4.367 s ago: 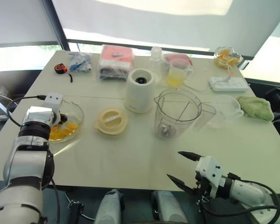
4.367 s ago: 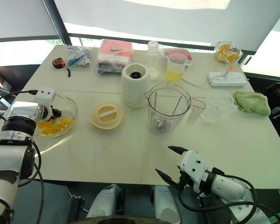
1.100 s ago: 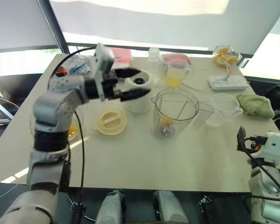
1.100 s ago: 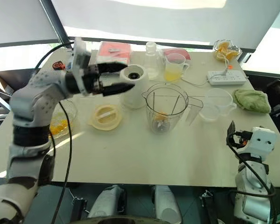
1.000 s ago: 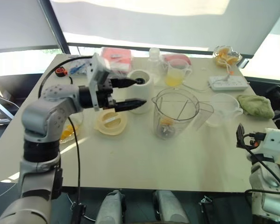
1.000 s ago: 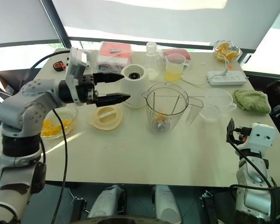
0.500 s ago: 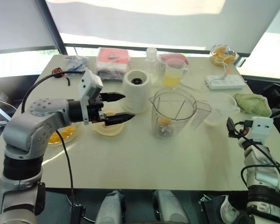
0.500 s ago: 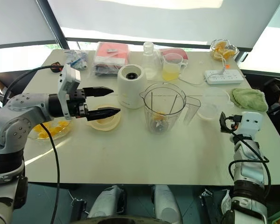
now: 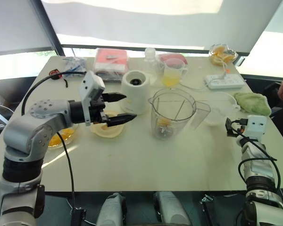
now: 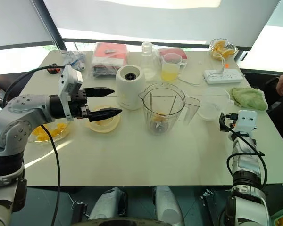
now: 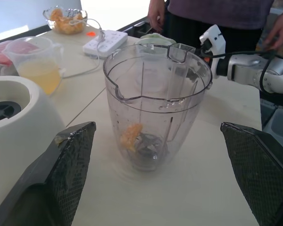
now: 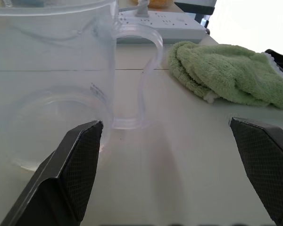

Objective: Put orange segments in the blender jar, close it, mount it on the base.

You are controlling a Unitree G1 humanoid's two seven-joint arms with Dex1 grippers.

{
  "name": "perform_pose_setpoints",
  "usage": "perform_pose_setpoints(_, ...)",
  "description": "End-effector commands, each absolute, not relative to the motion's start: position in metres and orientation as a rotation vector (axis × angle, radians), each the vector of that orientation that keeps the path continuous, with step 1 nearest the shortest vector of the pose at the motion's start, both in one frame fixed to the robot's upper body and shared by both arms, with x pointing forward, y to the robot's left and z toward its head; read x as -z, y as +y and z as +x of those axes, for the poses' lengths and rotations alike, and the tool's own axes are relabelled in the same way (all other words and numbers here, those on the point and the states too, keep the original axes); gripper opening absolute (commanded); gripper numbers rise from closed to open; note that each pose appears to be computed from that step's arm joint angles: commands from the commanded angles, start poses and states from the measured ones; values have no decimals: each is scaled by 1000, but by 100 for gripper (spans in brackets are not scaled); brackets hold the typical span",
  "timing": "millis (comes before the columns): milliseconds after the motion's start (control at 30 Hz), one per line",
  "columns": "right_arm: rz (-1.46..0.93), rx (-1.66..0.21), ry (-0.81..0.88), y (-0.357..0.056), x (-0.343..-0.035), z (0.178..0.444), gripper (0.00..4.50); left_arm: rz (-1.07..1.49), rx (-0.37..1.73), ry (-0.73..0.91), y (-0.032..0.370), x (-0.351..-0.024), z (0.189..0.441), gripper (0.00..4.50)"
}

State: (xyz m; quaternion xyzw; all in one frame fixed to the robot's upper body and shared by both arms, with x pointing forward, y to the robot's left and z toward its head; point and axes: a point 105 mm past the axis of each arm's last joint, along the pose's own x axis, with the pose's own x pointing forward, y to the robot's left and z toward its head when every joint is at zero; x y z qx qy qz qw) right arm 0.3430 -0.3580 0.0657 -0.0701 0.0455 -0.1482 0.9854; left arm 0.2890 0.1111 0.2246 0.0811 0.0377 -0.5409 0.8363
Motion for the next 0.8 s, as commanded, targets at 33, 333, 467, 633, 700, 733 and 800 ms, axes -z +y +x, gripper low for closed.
perform_pose_setpoints(33, -166, 350, 15, -369, -87, 345, 450, 208, 1155, 58, 109, -227, 283, 441)
perform_pose_setpoints(333, -163, 315, 31, -363, -84, 359, 450, 220, 1158, 83, 112, -223, 281, 441)
perform_pose_setpoints(467, -164, 308, 39, -360, -82, 365, 450, 225, 1150, 84, 113, -223, 280, 441)
perform_pose_setpoints(633, -169, 329, 58, -361, -79, 371, 450, 233, 1138, 81, 113, -223, 280, 441)
perform_pose_setpoints(700, -168, 346, 61, -362, -79, 372, 450, 236, 1136, 81, 113, -223, 280, 441)
perform_pose_setpoints(733, -169, 352, 61, -363, -79, 373, 450, 237, 1135, 80, 113, -223, 280, 441)
perform_pose_setpoints(800, -162, 370, 52, -364, -82, 375, 450, 238, 1132, 81, 114, -223, 280, 441)
